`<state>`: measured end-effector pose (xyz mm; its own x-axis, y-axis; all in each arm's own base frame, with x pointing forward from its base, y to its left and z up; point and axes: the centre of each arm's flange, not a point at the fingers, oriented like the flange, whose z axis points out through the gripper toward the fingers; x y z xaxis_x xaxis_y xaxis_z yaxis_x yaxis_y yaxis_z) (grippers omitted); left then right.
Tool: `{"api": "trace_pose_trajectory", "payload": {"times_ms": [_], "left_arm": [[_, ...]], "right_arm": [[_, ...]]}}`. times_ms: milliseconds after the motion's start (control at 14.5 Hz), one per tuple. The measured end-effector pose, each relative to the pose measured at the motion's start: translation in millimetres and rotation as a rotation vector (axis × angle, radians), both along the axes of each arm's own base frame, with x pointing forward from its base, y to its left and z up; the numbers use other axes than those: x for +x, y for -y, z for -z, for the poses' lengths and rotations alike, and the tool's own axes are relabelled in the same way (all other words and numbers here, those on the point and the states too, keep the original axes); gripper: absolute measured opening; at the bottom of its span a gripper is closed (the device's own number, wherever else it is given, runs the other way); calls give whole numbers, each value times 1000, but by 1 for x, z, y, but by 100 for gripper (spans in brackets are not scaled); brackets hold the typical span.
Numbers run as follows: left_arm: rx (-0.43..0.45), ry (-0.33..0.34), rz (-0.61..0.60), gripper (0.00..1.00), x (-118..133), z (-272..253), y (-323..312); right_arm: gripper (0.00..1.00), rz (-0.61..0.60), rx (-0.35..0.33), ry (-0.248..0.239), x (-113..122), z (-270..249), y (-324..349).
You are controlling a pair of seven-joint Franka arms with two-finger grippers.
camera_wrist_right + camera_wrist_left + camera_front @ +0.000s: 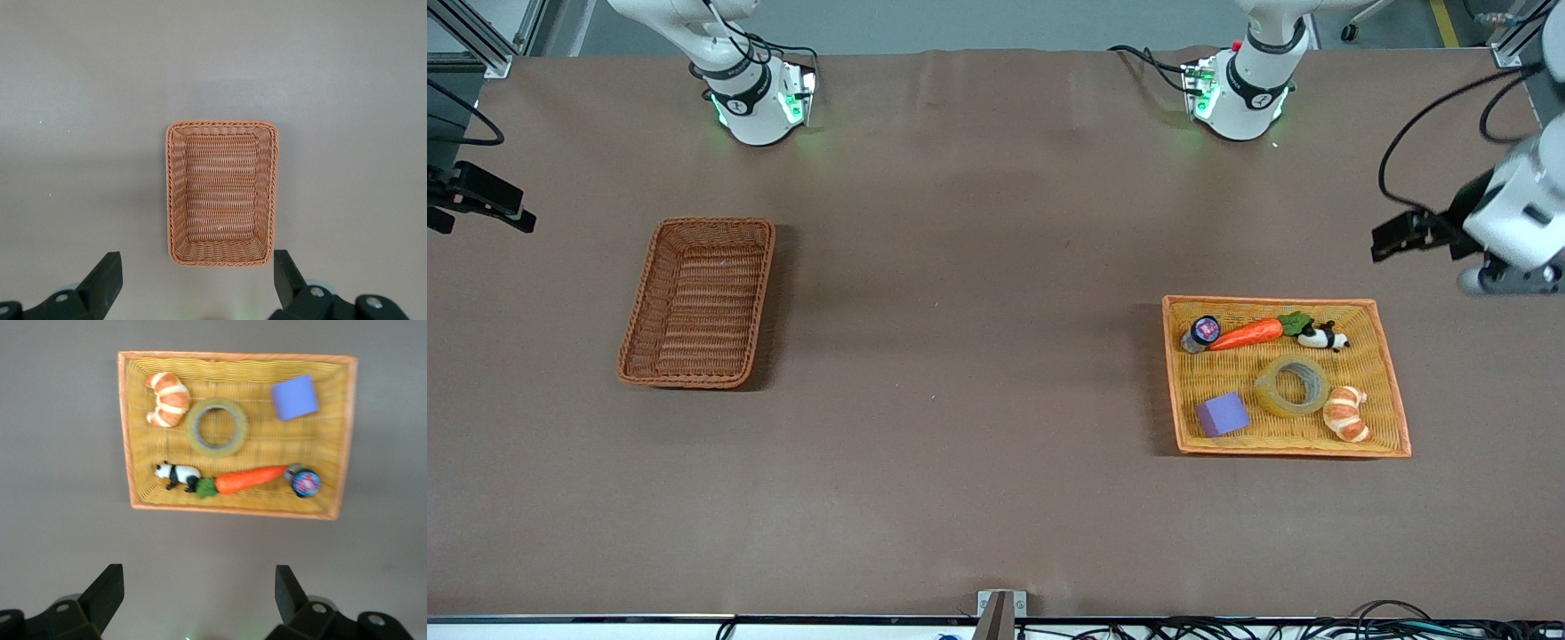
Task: Move tape to another basket
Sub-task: 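Lower the left gripper over the yellow tape roll in the tray, then grasp the tape roll rim with the left gripper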
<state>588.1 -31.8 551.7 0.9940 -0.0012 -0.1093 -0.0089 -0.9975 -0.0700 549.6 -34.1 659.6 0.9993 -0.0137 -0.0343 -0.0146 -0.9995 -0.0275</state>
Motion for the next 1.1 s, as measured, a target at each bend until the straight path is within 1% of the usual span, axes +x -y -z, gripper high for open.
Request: {"api": "trace_pose_trajectory", "payload": {"times_ms": [138,275,412,619,756,825,894,962,1031,1100], "left_arm": [[11,10,9,100,18,53,-3],[-2,42,-1,100,26,109,-14],[-15,66,-17,100,26,164,-29],[-38,103,-56,100,25,233,-57],[-51,105,-82,96,24,269,-62],[-56,102,-98,89,24,283,-61],[-60,103,-112,89,25,293,-59],[-63,102,-127,82,26,302,-58],[-67,106,-137,79,27,310,-56],[-71,112,-142,79,27,318,-56]], "right_arm": [[100,0,0,0,0,0,0],[100,0,0,0,0,0,0],[100,0,0,0,0,0,0],[100,0,0,0,0,0,0],[100,0,0,0,0,0,0],[100,0,0,0,0,0,0],[100,0,0,0,0,0,0],[100,0,0,-1,0,0,0],[100,0,0,-2,0,0,0],[100,0,0,-2,0,0,0]]}}
